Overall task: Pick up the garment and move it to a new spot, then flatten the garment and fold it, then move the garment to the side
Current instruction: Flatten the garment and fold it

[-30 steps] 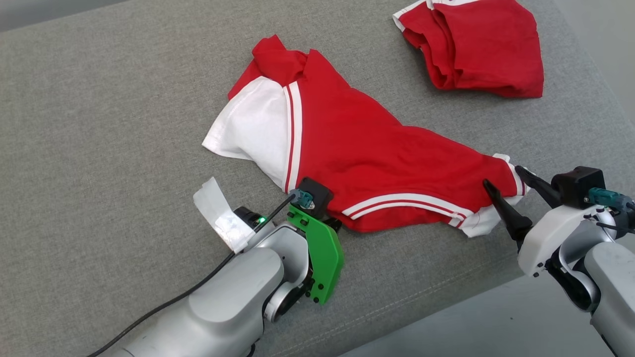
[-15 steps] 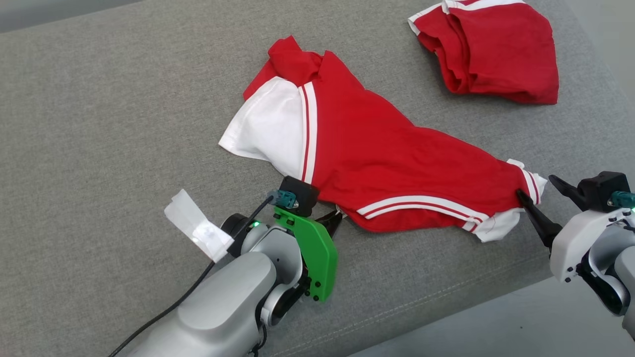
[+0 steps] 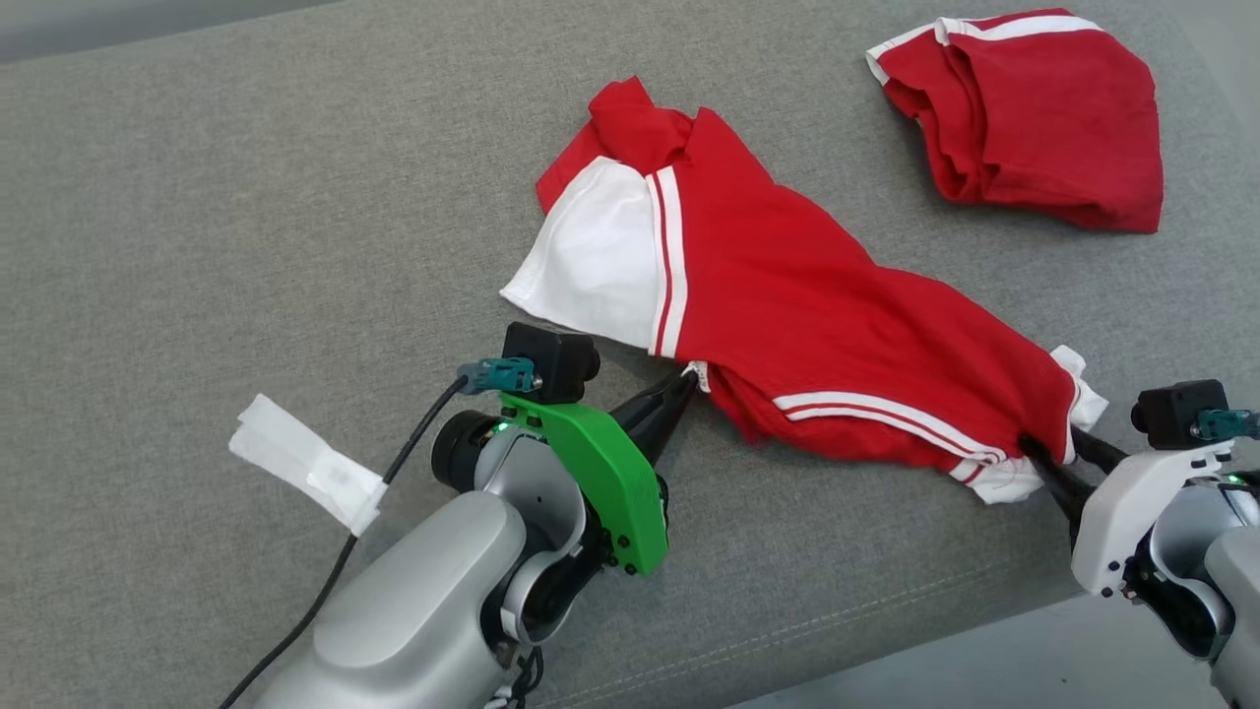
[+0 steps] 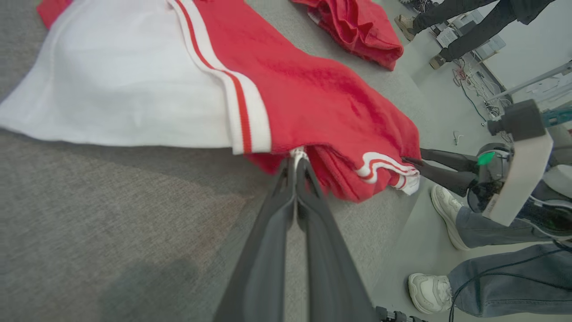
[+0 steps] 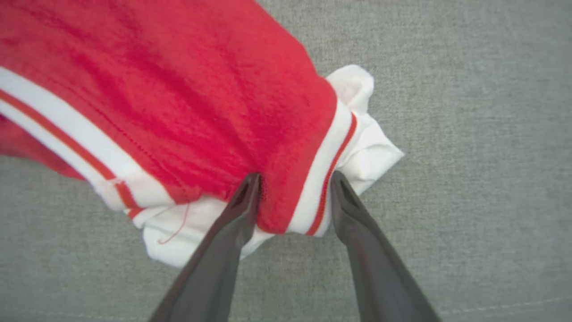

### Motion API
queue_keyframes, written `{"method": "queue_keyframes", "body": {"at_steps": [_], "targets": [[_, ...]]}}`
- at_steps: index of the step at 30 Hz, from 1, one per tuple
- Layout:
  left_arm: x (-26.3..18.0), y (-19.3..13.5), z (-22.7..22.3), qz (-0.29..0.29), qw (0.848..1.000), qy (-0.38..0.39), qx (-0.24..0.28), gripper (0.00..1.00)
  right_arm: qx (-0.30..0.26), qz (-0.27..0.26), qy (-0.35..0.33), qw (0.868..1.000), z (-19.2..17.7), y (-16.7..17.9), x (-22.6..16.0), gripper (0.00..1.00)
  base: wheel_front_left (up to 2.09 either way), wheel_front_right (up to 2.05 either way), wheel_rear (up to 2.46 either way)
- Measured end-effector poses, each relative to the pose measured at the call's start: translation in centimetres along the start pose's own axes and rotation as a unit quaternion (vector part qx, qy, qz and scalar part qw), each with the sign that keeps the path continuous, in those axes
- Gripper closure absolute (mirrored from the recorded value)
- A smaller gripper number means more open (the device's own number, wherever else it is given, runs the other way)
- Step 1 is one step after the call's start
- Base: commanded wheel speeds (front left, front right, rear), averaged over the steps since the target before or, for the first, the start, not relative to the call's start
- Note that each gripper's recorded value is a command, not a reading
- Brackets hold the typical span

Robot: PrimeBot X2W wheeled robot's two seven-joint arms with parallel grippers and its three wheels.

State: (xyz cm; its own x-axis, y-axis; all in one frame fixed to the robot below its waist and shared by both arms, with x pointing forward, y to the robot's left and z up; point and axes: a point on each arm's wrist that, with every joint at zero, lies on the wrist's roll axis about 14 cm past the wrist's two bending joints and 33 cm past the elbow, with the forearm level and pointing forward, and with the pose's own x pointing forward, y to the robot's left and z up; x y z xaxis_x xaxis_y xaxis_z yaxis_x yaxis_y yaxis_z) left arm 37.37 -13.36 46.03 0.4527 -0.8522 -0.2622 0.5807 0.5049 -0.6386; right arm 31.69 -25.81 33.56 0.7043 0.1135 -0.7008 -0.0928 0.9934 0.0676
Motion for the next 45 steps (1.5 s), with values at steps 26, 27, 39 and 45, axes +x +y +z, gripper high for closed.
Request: {"method": "queue_keyframes", "body": {"at_steps": [26, 27, 39, 45], "targets": [[-11.4, 2.5, 20.5, 0.052, 0.972, -0.198, 0.120, 1.00, 0.479, 0.304, -0.282, 0.773, 23.7, 8.0, -6.0, 1.00, 0.00, 0.00, 0.00], [-11.9, 2.4, 21.3, 0.054, 0.970, -0.201, 0.128, 1.00, 0.482, 0.324, -0.292, 0.760, 24.9, 8.5, -6.8, 1.00, 0.00, 0.00, 0.00], [-16.9, -7.2, 28.4, -0.021, 0.938, -0.266, 0.221, 1.00, 0.547, 0.444, -0.420, 0.572, 33.7, 6.6, -18.8, 1.00, 0.00, 0.00, 0.00], [-17.2, -6.8, 27.9, -0.007, 0.951, -0.229, 0.208, 1.00, 0.627, 0.376, -0.364, 0.577, 30.2, 6.4, -15.7, 1.00, 0.00, 0.00, 0.00]]}}
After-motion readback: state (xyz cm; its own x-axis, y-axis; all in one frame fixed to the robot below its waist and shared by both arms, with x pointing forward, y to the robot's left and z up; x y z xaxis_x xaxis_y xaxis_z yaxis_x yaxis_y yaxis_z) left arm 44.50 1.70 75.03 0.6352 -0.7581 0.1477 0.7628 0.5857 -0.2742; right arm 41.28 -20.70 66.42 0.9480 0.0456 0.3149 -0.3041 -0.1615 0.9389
